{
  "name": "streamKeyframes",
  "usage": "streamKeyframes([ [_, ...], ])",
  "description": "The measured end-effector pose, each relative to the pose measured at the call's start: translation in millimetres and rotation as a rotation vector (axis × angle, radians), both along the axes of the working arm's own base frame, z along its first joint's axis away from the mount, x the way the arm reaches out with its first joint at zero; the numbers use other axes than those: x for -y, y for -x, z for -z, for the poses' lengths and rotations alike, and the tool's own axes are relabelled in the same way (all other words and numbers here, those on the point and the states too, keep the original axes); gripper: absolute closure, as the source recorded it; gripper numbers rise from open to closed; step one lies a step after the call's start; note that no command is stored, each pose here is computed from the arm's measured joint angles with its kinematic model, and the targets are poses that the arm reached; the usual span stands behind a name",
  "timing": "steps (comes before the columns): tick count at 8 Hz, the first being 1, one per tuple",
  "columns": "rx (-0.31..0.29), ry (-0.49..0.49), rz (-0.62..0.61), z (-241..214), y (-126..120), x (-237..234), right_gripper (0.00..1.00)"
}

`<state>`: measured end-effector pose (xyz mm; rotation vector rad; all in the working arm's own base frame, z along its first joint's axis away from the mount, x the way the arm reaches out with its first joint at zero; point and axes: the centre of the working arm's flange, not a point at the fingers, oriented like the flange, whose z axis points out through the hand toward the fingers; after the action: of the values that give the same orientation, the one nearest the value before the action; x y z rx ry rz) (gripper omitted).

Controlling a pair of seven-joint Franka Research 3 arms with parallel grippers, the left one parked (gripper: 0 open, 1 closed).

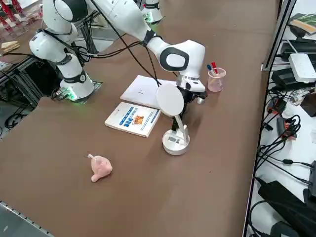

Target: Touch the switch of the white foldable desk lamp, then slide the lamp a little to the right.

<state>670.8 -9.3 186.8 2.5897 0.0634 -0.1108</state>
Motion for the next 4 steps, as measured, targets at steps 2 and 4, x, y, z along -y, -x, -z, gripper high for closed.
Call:
streamKeyframes([
  [2, 0.013, -0.011, -0.003, 1.7, -1.6, 1.9, 0.0],
  [4, 0.02, -0.015, -0.002, 1.1, -2.5, 4.1, 0.0],
])
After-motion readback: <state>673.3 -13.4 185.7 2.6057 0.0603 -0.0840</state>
